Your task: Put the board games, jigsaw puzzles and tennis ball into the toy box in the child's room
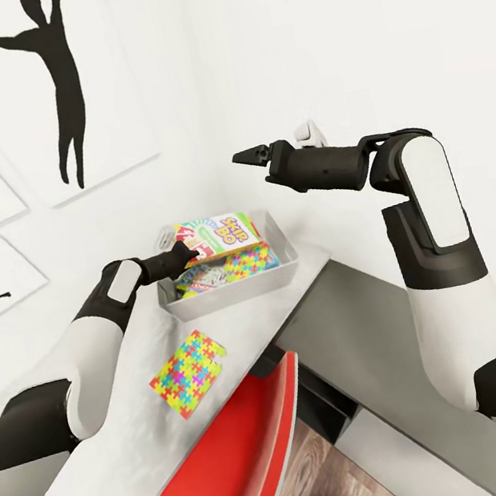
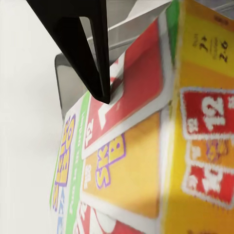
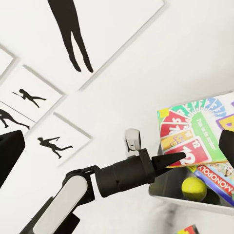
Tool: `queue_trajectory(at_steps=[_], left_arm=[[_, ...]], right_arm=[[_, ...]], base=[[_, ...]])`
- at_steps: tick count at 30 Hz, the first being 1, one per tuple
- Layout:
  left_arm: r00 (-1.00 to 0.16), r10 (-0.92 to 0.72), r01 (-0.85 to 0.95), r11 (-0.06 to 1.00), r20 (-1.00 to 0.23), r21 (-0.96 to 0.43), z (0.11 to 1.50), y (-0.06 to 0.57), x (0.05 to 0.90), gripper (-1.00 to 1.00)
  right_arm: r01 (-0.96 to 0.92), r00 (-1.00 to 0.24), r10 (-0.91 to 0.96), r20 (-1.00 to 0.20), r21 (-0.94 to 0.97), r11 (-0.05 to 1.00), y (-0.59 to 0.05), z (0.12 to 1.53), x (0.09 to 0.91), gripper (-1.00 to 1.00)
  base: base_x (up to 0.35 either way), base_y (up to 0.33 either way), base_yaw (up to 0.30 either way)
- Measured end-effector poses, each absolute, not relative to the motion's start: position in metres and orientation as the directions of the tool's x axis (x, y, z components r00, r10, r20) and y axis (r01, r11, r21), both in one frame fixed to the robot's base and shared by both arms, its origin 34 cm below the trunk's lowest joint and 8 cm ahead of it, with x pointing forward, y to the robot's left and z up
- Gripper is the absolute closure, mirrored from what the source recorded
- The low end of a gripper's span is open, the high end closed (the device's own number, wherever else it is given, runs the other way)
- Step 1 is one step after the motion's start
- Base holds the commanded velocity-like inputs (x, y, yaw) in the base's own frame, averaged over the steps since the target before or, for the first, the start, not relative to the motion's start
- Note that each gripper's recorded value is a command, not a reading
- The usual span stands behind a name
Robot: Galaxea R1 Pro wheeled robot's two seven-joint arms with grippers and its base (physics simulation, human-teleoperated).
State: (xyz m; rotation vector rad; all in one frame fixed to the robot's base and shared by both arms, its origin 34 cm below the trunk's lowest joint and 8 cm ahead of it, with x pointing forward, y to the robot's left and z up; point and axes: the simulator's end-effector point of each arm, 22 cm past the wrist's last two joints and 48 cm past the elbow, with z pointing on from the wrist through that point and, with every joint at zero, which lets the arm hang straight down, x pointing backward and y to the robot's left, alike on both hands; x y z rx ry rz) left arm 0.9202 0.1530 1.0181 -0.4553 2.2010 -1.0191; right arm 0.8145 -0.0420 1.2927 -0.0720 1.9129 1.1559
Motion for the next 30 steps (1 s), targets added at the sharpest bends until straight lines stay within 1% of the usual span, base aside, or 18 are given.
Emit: queue_trajectory(at_steps=[11,30], left_arm=[[-0.740,-0.514,-0.040,0.678,-0.434,-0.734,0.996,0.154,0.918,1.00],[-0.750,-0.513,-0.052,0.674,-0.417,-0.737,0.978,0.153,0.917,1.00]], right_arm=[[-0.439,-0.628,0.362,-0.689,0.698,0.566,-0.042,1.280,0.820,-1.00],[-0.422,-0.645,0.363,-0.672,0.709,0.565,-0.042,1.263,0.826,-1.00]], base=[[0.000,0.000,0.000],[0.000,0.000,0.000]])
